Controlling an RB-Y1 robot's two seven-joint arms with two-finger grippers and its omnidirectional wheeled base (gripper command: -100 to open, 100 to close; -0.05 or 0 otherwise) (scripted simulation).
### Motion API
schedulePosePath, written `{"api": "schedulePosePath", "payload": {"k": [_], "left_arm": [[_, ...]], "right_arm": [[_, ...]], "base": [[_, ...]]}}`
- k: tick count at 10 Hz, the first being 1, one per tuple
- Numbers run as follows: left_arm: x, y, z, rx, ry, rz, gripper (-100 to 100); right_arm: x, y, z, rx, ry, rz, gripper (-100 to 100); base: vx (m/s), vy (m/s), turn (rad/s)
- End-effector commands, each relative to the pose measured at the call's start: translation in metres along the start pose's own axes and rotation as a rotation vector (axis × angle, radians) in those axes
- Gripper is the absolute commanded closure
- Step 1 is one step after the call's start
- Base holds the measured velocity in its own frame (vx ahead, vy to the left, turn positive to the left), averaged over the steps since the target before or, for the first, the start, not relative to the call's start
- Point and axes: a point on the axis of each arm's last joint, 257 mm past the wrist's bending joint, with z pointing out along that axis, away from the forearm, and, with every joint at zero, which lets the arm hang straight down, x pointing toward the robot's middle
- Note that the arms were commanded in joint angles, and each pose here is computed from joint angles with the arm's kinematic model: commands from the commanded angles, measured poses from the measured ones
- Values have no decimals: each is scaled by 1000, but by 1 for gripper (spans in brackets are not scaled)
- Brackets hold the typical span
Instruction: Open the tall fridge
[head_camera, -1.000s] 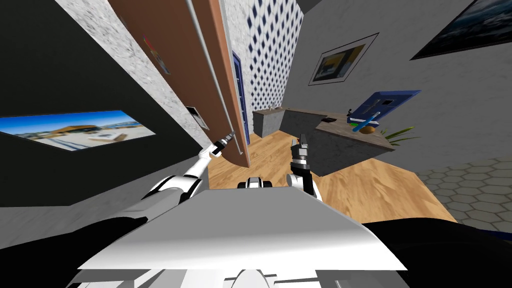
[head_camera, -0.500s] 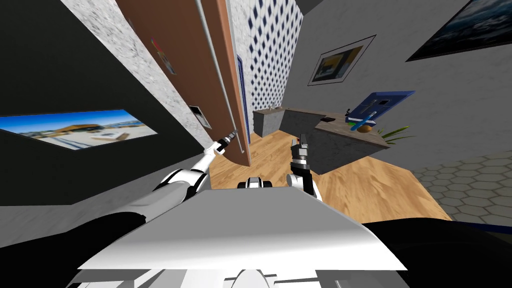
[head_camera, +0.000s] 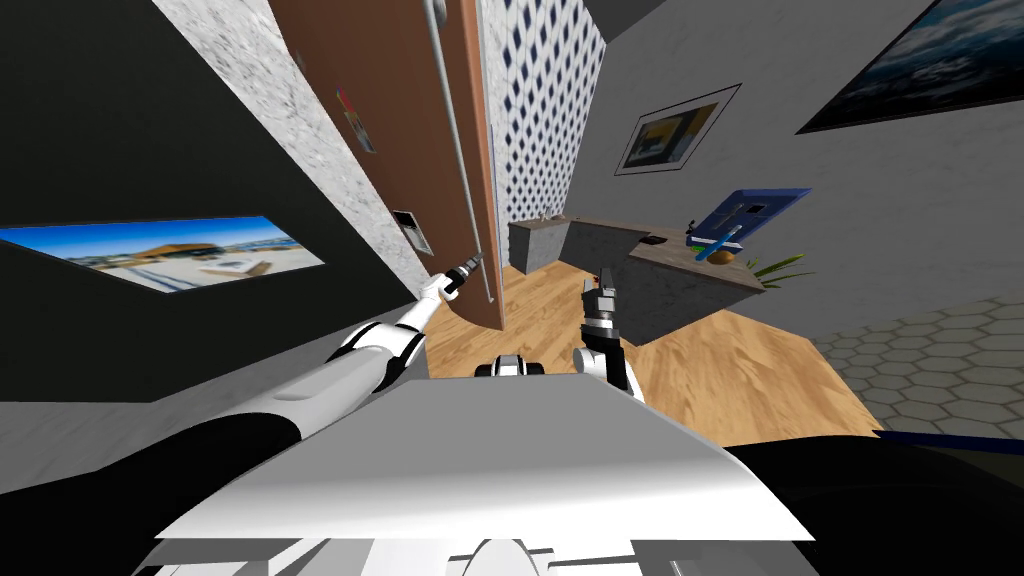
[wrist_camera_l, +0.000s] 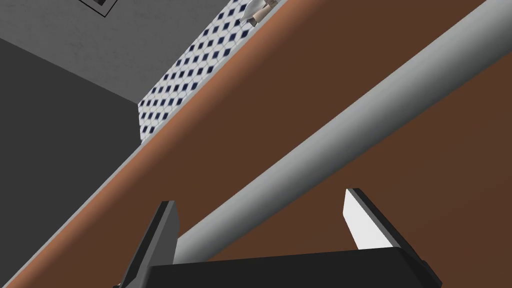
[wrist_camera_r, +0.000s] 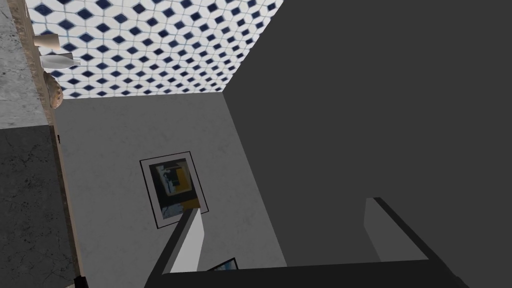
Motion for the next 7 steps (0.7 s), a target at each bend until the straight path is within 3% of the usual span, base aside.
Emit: {"api": "schedulePosePath", "payload": {"k": [1,2,7], "left_arm": [[-10,-11,8,13,-8,10,-100],[-11,-12,9,16,-8,11,0],[-11,-12,9,15,-8,11,0]], "right_arm": [[0,0,0,0,0,0,0],[0,0,0,0,0,0,0],[0,0,0,0,0,0,0]], "base": [[-12,20,-1],[-7,5,1],[0,0,0]]}}
